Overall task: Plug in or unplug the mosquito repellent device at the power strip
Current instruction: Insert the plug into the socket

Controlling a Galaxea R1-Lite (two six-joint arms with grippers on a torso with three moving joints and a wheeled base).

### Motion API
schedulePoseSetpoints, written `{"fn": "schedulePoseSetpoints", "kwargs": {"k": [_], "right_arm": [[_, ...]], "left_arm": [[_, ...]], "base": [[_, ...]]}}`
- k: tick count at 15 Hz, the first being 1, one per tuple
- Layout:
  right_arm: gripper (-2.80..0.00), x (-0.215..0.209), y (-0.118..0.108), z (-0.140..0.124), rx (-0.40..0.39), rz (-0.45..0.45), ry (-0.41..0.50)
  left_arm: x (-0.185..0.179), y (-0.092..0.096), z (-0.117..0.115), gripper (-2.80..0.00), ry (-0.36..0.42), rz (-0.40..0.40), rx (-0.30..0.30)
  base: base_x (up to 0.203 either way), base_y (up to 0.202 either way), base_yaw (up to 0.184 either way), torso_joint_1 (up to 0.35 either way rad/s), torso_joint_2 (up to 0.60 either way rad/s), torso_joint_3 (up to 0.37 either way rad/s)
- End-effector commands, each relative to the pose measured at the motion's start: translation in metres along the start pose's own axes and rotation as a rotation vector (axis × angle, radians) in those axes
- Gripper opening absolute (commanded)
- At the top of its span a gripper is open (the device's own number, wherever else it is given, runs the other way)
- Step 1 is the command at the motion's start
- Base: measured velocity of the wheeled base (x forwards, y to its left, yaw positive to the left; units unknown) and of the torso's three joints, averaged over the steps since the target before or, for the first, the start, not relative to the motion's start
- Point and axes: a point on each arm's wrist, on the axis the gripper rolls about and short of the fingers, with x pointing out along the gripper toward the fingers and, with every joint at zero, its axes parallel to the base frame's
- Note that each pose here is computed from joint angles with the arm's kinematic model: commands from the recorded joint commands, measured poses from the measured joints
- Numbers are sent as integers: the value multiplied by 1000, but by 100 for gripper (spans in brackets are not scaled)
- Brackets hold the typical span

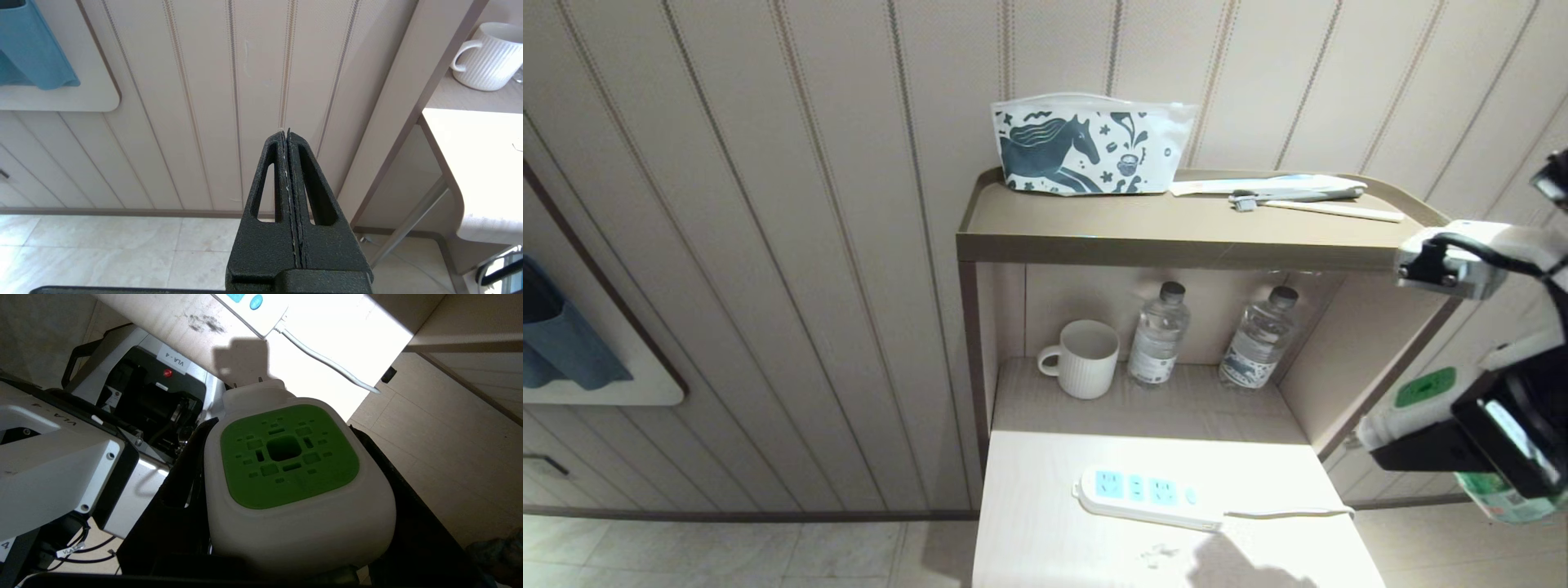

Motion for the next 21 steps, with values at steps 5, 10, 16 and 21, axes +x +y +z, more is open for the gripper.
{"fn": "schedulePoseSetpoints", "kwargs": {"k": [5,10,16,21], "right_arm": [[-280,62,2,29,-223,0,39],[-280,89,9,37,-356,29,105],[-280,117,30,41,-572,91,175],[-280,157,37,65,-608,106,219]], "left_arm": [[0,0,0,-280,0,0,0],[0,0,0,-280,0,-1,0],[0,0,0,-280,0,-1,0],[0,0,0,-280,0,0,0]], "base": [[0,0,0,0,0,0],[0,0,0,0,0,0],[0,0,0,0,0,0],[0,0,0,0,0,0]]}}
